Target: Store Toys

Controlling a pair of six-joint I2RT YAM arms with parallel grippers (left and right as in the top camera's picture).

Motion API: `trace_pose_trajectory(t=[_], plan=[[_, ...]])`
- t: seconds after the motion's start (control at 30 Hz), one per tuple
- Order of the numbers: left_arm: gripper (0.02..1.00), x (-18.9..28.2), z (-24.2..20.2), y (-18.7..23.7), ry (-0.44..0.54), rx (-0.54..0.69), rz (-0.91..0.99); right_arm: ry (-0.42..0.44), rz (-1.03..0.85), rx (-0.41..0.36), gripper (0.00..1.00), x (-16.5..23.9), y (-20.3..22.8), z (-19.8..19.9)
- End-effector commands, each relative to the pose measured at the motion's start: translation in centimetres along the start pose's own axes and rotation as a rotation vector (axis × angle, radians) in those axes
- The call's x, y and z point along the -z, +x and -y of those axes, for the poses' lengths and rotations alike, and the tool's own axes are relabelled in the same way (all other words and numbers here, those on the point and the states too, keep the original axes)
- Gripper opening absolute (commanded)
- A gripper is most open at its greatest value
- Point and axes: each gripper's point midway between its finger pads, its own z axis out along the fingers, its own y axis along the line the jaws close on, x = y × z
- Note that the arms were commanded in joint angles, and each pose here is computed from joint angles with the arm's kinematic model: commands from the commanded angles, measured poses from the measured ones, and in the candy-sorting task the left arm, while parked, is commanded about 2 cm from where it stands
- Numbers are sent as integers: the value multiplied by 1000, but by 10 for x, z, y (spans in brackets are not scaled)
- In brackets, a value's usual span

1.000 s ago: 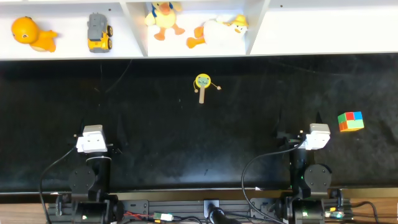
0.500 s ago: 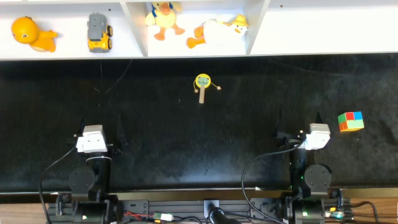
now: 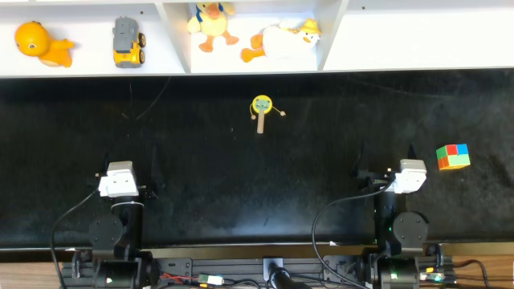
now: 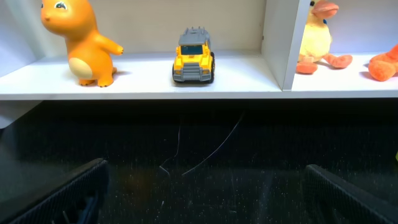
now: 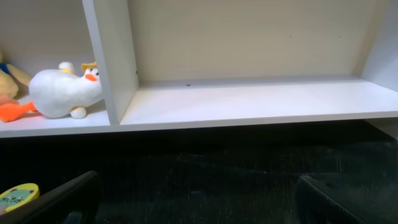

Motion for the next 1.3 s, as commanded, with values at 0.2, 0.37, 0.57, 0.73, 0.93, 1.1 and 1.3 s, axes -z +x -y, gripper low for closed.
trace_pose_trajectory(t=[0.2, 0.37, 0.57, 0.73, 0.93, 1.1, 1.3], plan=[[996, 0, -1, 0, -4, -15, 7, -23, -11, -7, 996, 0, 6, -11], [998, 0, -1, 0, -4, -15, 7, 76, -81, -134, 1000, -1, 19, -5], [998, 0, -1, 0, -4, -15, 7, 202, -258, -229, 996, 11, 33, -3], [998, 0, -1, 0, -4, -15, 7, 191, -405, -215, 996, 15, 18, -24], [998, 0, -1, 0, -4, -15, 7, 161, -630, -165, 993, 16, 4, -56], [998, 0, -1, 0, -4, -15, 6, 145, -782, -144, 996, 6, 6, -84], [998, 0, -1, 0, -4, -15, 7, 86, -905, -141, 996, -16, 12, -125]])
